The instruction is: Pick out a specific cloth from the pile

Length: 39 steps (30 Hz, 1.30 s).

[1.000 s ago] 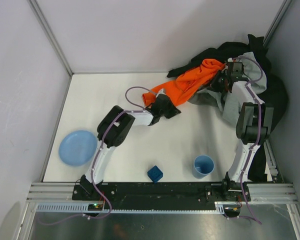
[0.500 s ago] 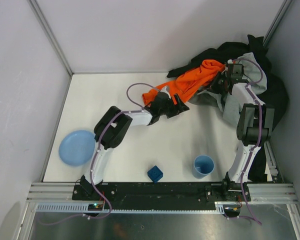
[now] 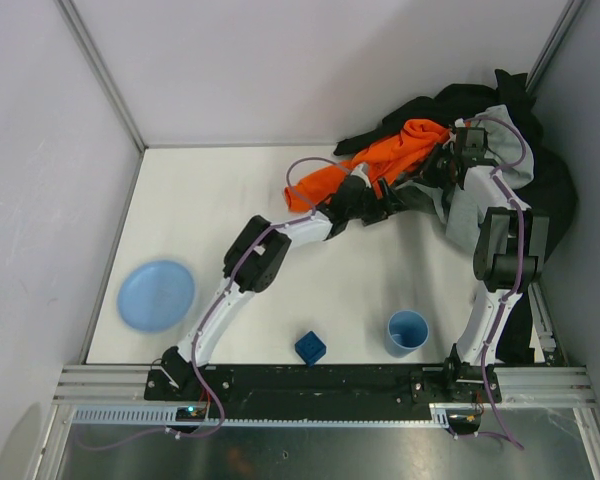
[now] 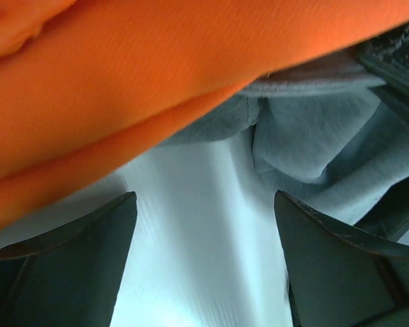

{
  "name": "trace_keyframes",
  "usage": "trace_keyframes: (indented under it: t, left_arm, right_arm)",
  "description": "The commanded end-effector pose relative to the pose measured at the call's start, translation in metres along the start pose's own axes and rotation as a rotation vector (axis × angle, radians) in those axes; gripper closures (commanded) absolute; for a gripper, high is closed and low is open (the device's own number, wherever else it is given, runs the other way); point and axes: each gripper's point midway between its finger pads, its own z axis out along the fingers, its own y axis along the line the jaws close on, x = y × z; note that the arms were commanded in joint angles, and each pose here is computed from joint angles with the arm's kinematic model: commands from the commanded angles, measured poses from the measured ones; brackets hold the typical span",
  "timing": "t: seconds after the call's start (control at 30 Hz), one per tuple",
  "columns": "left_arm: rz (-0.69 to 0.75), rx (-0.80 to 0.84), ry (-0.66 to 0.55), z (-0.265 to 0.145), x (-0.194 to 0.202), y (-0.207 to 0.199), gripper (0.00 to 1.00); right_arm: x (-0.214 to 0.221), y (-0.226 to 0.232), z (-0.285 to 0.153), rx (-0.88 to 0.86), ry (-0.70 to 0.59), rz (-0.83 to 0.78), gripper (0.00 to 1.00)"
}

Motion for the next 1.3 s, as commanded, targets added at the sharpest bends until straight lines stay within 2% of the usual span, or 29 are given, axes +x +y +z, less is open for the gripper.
trace_keyframes:
  t: [0.0,0.17,0.3,0.53,0.6,0.7,0.77,1.0,1.27]
  left_arm:
    - [-0.017,-0.093,0.025,0.020,0.009,0.024,0.12]
    - [-0.028,-0.122,-0.017,0.042,-0.001,0.035,0.18]
    - [-0.060,-0.126,-0.083,0.055,-0.014,0.039,0.32]
    - [-0.084,-0.091,-0.201,0.063,-0.047,0.035,0.38]
    - [-0.083,-0.076,-0.227,0.063,-0.055,0.033,0.51]
    - [-0.074,-0.053,-0.236,0.061,-0.063,0.029,0.84]
    - [-0.050,-0.046,-0.228,0.058,-0.064,0.024,0.96]
    - [0.034,-0.055,-0.171,0.029,-0.060,0.002,0.99]
    - [0.188,-0.082,-0.214,-0.036,-0.078,-0.033,0.99]
  right_arm:
    - [-0.022,0.035,-0.016,-0.119,-0.057,-0.067,0.86]
    - [-0.027,0.033,-0.017,-0.127,-0.063,-0.060,0.86]
    - [-0.030,0.033,-0.019,-0.135,-0.067,-0.058,0.86]
    - [-0.035,0.036,-0.022,-0.145,-0.071,-0.065,0.86]
    - [-0.036,0.037,-0.024,-0.149,-0.072,-0.069,0.86]
    - [-0.037,0.038,-0.024,-0.150,-0.073,-0.069,0.86]
    - [-0.037,0.038,-0.024,-0.151,-0.072,-0.067,0.86]
    - [-0.033,0.042,-0.021,-0.152,-0.067,-0.058,0.87]
    - [-0.032,0.033,-0.023,-0.117,-0.072,-0.033,0.87]
